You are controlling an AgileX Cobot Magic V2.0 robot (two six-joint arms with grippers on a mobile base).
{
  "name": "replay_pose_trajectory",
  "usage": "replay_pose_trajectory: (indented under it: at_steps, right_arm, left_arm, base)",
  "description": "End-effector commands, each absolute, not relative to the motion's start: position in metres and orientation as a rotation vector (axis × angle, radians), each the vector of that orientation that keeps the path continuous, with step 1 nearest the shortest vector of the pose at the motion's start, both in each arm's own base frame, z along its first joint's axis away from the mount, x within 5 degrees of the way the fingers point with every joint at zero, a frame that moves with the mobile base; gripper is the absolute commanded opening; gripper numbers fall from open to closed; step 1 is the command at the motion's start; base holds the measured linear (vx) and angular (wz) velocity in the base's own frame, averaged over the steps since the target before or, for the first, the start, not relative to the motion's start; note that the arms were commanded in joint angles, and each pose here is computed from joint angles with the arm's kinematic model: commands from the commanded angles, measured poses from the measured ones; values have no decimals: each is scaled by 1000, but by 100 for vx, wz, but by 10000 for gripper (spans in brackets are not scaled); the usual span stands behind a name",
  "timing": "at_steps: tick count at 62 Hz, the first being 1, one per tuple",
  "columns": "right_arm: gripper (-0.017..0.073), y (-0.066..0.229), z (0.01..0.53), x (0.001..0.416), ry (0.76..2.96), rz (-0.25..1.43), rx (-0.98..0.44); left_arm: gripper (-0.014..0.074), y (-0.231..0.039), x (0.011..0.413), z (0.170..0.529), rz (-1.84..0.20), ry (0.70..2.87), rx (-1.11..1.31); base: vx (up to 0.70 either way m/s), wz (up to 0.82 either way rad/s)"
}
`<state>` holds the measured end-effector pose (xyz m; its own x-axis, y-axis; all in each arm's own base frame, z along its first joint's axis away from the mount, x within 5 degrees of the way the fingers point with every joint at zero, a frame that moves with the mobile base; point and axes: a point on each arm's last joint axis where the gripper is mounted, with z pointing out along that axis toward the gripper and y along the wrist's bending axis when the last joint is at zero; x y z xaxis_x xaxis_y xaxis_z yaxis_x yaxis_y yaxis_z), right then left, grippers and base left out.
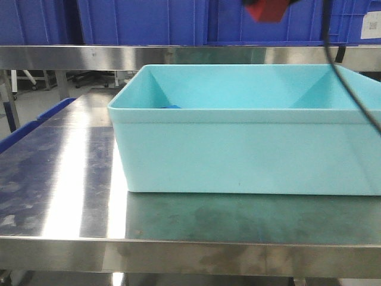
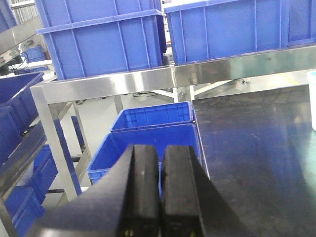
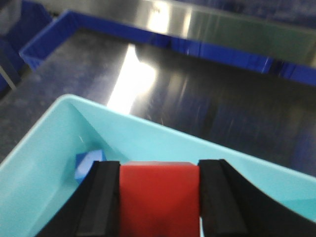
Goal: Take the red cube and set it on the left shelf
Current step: 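Close the right gripper on the red cube and lift it, then hold the red cube raised in the right gripper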
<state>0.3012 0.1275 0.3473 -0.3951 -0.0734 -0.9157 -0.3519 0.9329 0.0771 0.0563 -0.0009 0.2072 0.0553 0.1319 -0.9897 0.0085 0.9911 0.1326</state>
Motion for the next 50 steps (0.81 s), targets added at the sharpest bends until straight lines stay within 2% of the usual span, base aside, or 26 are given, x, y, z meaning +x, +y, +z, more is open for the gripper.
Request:
replay_pose_trajectory:
  at_steps: [1, 50]
  right_arm:
    - [57, 117, 383, 280, 1764, 327, -295]
    - [57, 25, 324, 148, 1645, 174, -85]
  left_arm:
    - [106, -1, 57, 208, 89, 1445, 108]
    - [106, -1, 57, 208, 89, 1445, 108]
  base:
    - [0, 0]
    - [-1, -4]
